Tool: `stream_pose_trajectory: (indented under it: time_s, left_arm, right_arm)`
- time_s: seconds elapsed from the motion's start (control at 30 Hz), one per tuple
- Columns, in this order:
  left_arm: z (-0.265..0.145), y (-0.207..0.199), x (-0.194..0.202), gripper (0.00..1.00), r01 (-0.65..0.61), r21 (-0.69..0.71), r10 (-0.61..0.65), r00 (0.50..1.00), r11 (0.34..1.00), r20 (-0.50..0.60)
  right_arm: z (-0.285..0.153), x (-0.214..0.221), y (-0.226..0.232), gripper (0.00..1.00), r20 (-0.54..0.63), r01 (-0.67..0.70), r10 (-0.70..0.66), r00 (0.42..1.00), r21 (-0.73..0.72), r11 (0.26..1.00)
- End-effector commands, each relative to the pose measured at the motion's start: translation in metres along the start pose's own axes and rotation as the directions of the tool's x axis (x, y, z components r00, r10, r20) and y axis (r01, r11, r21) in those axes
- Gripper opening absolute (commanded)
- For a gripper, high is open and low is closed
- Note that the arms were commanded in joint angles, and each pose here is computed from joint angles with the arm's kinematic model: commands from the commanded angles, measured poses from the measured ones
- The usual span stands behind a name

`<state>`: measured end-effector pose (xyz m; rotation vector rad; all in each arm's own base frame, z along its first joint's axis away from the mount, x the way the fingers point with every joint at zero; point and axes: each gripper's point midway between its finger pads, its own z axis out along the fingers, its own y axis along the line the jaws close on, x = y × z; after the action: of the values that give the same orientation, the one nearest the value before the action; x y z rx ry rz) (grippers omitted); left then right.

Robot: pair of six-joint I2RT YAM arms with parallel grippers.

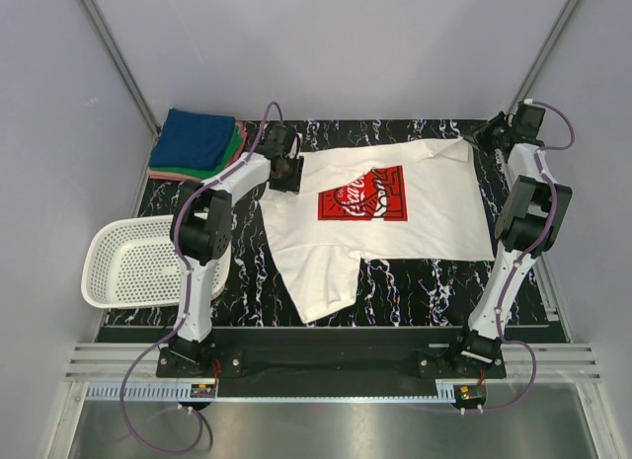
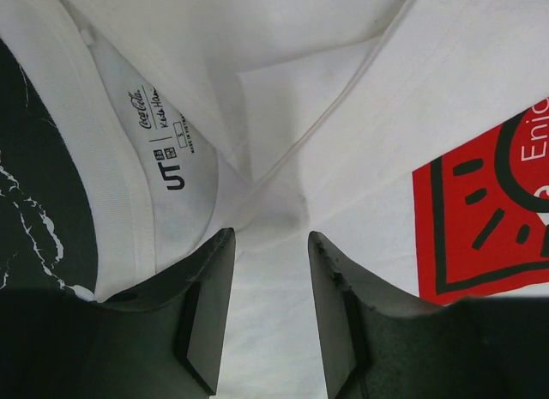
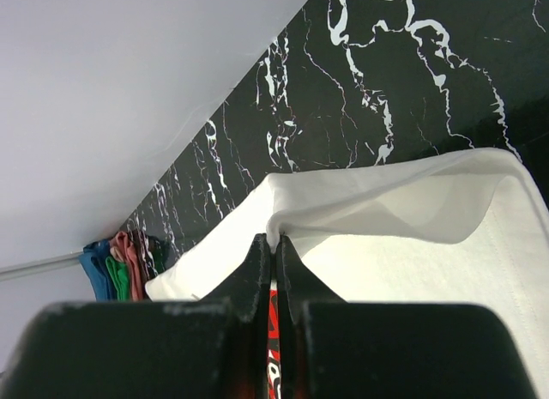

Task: Fold and stack the t-shirts
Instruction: Fold the tshirt

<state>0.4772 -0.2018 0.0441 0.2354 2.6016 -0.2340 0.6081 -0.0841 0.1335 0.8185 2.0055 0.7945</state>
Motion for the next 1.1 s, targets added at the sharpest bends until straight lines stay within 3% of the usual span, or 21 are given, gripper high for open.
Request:
stream_pose_trajectory:
  time_s: [0.0, 0.43, 0.77, 0.83, 0.97, 1.07]
  left_arm:
    - [0.001, 0.002, -0.013, 0.45, -0.011, 0.025, 0.009, 0.998, 1.0, 0.056]
    - [0.005, 0.004, -0.018, 0.46, 0.025, 0.066, -0.032, 0.995, 0.998, 0.099]
    - [0.005, -0.002, -0.013, 0.36, 0.027, 0.101, -0.036, 0.996, 0.995, 0.084]
    - [0.005, -0.001, -0.012, 0.3, 0.029, 0.096, -0.037, 0.996, 0.995, 0.083]
    - [-0.005, 0.003, -0.018, 0.0, 0.041, 0.065, -0.047, 0.994, 0.997, 0.094]
    - [-0.024, 0.003, -0.039, 0.0, 0.048, 0.048, -0.054, 0.988, 0.998, 0.146]
  right_arm:
    - [-0.023, -0.022, 0.038, 0.0, 0.064, 0.083, -0.079, 0.995, -0.07, 0.994]
    - [-0.021, -0.021, 0.035, 0.0, 0.06, 0.086, -0.082, 0.995, -0.063, 0.994]
    - [-0.023, -0.024, 0.037, 0.0, 0.066, 0.094, -0.09, 0.994, -0.058, 0.994]
    - [-0.023, -0.024, 0.037, 0.0, 0.064, 0.092, -0.089, 0.994, -0.057, 0.994]
    - [-0.024, -0.025, 0.036, 0.0, 0.063, 0.094, -0.09, 0.994, -0.048, 0.994]
    - [-0.028, -0.032, 0.047, 0.0, 0.076, 0.099, -0.094, 0.993, -0.065, 0.993]
